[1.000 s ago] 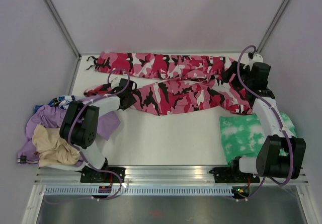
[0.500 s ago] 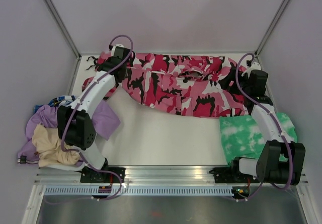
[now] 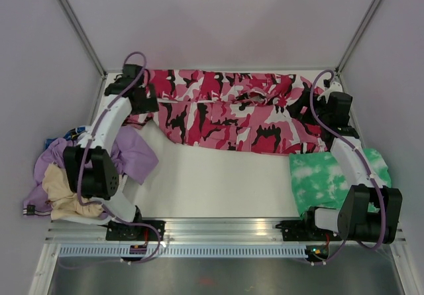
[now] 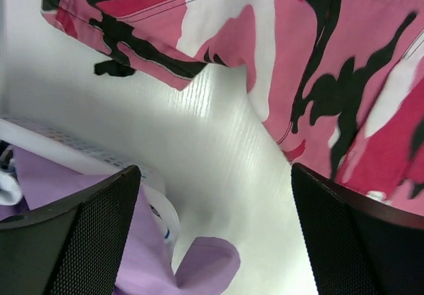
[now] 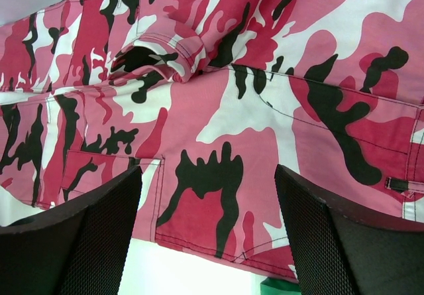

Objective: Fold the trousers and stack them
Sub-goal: Flatten the trousers out

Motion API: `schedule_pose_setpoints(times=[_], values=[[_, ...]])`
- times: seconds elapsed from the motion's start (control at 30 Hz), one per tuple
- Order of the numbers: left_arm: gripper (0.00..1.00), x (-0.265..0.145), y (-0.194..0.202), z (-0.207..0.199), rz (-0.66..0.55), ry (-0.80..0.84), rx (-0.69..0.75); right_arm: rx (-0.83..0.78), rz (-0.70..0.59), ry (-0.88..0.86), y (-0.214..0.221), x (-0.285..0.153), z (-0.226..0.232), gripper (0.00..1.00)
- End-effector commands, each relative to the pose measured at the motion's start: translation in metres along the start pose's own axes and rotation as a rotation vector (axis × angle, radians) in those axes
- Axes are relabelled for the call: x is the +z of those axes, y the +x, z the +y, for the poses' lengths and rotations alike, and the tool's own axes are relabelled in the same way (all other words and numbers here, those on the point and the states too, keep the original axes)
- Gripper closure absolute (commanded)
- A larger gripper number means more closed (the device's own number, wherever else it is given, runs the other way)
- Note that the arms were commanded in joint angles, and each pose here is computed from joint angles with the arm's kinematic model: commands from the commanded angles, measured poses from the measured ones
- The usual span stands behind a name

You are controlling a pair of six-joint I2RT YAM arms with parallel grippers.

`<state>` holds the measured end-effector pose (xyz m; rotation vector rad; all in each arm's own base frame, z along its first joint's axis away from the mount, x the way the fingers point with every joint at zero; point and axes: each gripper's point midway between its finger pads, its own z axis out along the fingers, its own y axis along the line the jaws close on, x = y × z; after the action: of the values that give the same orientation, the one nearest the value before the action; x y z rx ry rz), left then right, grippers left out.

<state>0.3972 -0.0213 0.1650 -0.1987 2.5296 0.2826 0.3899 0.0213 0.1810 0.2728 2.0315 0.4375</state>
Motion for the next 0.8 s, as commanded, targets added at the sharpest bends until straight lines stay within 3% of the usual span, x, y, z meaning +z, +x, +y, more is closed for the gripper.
schedule_pose_setpoints(times=[0.0,0.03,0.07,0.3,0.77], values=[[0.00,-0.017,-0.037,0.027,-0.140,0.217,-0.339,-0.012,-0.042,-0.057,-0.019,-0.003,0.017,0.12],[0.00,-0.003,-0.031,0.054,-0.117,0.195,-0.477,-0.009,-0.041,-0.063,-0.019,-0.003,0.018,0.12],[0.02,0.002,-0.032,0.060,-0.122,0.195,-0.522,-0.005,-0.037,-0.070,-0.018,-0.003,0.020,0.12],[0.11,0.064,-0.034,0.056,-0.073,0.225,-0.767,-0.003,-0.019,-0.070,-0.016,0.005,0.022,0.12],[0.18,0.166,-0.008,0.072,-0.008,-0.037,-1.097,0.015,-0.008,-0.070,-0.023,0.027,0.022,0.12]])
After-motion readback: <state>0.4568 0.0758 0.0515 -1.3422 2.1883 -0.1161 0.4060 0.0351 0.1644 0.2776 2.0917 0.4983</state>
